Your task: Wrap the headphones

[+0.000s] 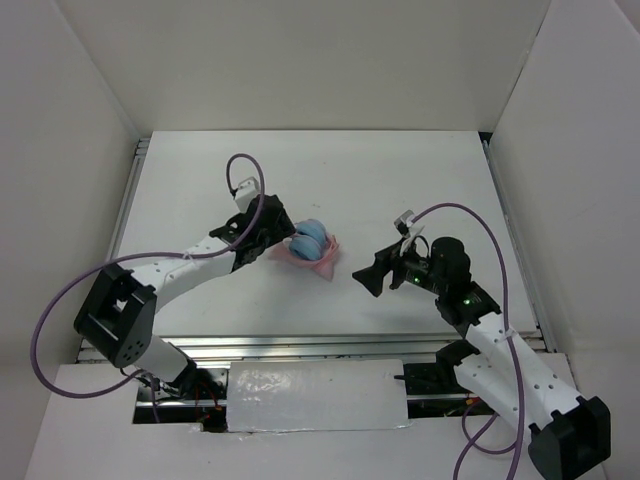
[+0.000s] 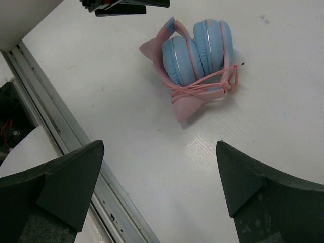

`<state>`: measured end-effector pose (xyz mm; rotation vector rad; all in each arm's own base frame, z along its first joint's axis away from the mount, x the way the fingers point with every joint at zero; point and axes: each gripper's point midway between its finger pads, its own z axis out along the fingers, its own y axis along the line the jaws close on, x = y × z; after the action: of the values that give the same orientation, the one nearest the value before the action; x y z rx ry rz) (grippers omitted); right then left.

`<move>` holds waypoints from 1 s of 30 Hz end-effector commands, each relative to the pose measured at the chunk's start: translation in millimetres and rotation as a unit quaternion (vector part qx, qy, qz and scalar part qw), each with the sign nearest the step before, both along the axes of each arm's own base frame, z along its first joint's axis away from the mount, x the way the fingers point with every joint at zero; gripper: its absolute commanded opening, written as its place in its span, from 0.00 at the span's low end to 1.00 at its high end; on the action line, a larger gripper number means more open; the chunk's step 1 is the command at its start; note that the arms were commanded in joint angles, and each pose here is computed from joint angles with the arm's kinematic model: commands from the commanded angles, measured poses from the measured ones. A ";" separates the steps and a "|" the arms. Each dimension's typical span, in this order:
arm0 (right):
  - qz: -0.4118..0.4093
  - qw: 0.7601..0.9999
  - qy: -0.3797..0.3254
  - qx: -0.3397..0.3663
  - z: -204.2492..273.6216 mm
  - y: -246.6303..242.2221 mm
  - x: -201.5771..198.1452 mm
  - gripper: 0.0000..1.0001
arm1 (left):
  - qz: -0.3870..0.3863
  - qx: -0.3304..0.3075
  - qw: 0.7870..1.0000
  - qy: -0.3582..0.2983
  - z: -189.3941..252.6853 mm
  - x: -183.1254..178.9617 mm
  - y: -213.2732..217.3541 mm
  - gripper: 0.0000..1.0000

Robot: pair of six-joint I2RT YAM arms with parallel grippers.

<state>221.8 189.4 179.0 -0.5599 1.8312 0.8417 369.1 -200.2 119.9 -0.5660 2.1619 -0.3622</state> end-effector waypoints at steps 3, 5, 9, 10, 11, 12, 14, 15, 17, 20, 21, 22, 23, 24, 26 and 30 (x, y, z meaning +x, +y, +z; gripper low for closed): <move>-0.027 0.999 -0.027 0.032 24.1 -2.5 5.7 1.00 | -0.005 0.005 0.999 -0.036 33.2 -7.3 8.4 0.81; -0.067 0.997 -0.022 0.039 28.5 -10.3 14.3 1.00 | -0.004 0.002 0.998 -0.055 54.9 -11.9 14.6 0.94; -0.175 0.983 0.017 0.061 28.0 -35.3 34.6 1.00 | 0.030 0.031 0.996 -0.079 87.9 -31.2 48.8 0.99; -0.197 0.977 0.036 0.076 27.9 -39.1 37.4 1.00 | 0.036 0.043 0.995 -0.078 97.5 -44.0 63.1 0.99; -0.245 0.965 0.044 0.081 25.4 -54.8 46.7 1.00 | 0.059 0.063 0.993 -0.078 101.4 -50.4 79.4 0.99; -0.268 0.958 0.056 0.084 22.1 -61.9 49.2 1.00 | 0.084 0.084 0.992 -0.047 92.8 -65.4 99.6 0.99; -0.334 0.932 0.090 0.103 17.5 -83.9 54.8 1.00 | 0.126 0.091 0.987 -0.042 97.1 -81.4 131.3 0.99; -0.347 0.927 0.092 0.105 17.7 -89.5 56.1 1.00 | 0.139 0.102 0.985 -0.014 82.5 -95.9 144.7 0.99; -0.371 0.917 0.097 0.108 18.9 -100.1 55.7 1.00 | 0.162 0.093 0.982 -0.008 80.2 -109.9 165.2 0.99; -0.426 0.891 0.099 0.117 20.7 -122.0 54.5 1.00 | 0.184 0.076 0.980 -0.003 68.7 -125.3 177.7 0.99; -0.453 0.879 0.093 0.118 21.3 -132.7 55.0 1.00 | 0.172 0.065 0.983 -0.002 67.1 -124.9 173.7 0.99; -0.463 0.874 0.094 0.119 20.4 -136.7 53.6 1.00 | 0.165 0.059 0.985 -0.006 70.0 -124.4 172.9 0.99; -0.472 0.869 0.095 0.117 19.4 -141.3 49.9 1.00 | 0.168 0.057 0.984 -0.004 71.1 -123.7 175.5 0.99; -0.481 0.864 0.095 0.117 19.4 -145.6 48.7 1.00 | 0.163 0.054 0.985 0.003 72.9 -124.6 174.3 0.99; -0.488 0.861 0.090 0.111 19.5 -150.6 44.4 1.00 | 0.163 0.056 0.985 0.013 72.0 -124.6 175.9 0.99; -0.507 0.851 0.088 0.107 17.8 -159.8 39.3 1.00 | 0.159 0.059 0.985 0.022 68.3 -123.1 174.4 0.99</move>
<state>263.8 45.2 182.4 0.5708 1.8592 0.3954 243.6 -21.8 179.0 -0.8632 2.0675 -0.0176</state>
